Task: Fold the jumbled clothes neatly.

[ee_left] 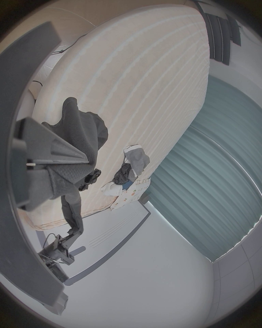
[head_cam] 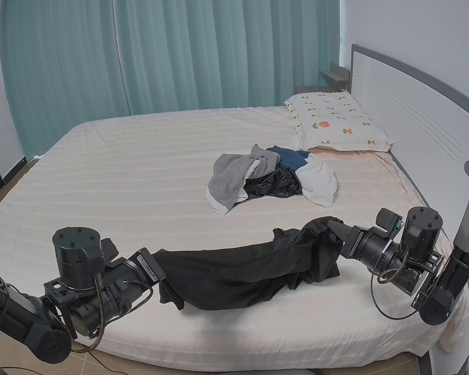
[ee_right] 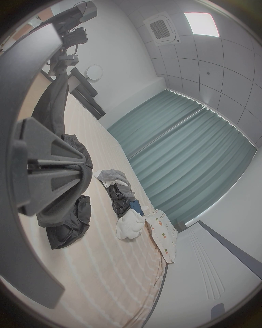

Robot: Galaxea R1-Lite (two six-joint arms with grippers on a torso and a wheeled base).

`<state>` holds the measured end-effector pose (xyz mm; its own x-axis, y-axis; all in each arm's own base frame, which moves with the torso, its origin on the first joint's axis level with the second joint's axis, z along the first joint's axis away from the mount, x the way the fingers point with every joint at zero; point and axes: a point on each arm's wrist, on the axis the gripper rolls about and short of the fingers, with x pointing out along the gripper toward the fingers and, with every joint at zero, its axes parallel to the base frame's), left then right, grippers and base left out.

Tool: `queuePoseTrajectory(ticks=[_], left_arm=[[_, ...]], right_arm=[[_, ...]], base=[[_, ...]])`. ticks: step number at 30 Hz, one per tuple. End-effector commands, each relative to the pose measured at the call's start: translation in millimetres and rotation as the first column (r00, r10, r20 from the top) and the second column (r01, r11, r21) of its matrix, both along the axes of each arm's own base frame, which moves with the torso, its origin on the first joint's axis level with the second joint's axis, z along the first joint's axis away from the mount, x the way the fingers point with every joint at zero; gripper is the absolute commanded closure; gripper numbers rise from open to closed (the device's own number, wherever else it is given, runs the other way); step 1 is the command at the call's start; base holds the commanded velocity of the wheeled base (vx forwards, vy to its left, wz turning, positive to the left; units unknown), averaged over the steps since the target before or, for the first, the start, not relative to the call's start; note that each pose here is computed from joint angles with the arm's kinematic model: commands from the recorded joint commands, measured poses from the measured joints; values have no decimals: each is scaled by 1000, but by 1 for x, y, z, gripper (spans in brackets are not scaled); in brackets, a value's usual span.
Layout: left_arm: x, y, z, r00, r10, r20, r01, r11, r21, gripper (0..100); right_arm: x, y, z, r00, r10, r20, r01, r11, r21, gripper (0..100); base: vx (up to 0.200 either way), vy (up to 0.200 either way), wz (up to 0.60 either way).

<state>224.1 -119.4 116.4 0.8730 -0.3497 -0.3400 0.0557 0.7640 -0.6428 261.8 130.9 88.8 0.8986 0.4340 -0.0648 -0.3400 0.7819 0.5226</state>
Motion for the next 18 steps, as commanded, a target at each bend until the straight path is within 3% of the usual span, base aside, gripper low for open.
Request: queuePoseTrajectory(ticks=[1, 18], left_arm=[[5, 5, 2, 1000, 27, 6, -27, 1000, -12, 100], [11, 9, 8, 998, 56, 30, -55, 998, -21, 100]], right_arm=[[-1, 0, 2, 1000, 1, 10, -1, 1000, 5, 100], [0, 2, 9, 999, -34, 39, 34, 999, 17, 100]], base=[[0, 200, 0], [0, 200, 0]])
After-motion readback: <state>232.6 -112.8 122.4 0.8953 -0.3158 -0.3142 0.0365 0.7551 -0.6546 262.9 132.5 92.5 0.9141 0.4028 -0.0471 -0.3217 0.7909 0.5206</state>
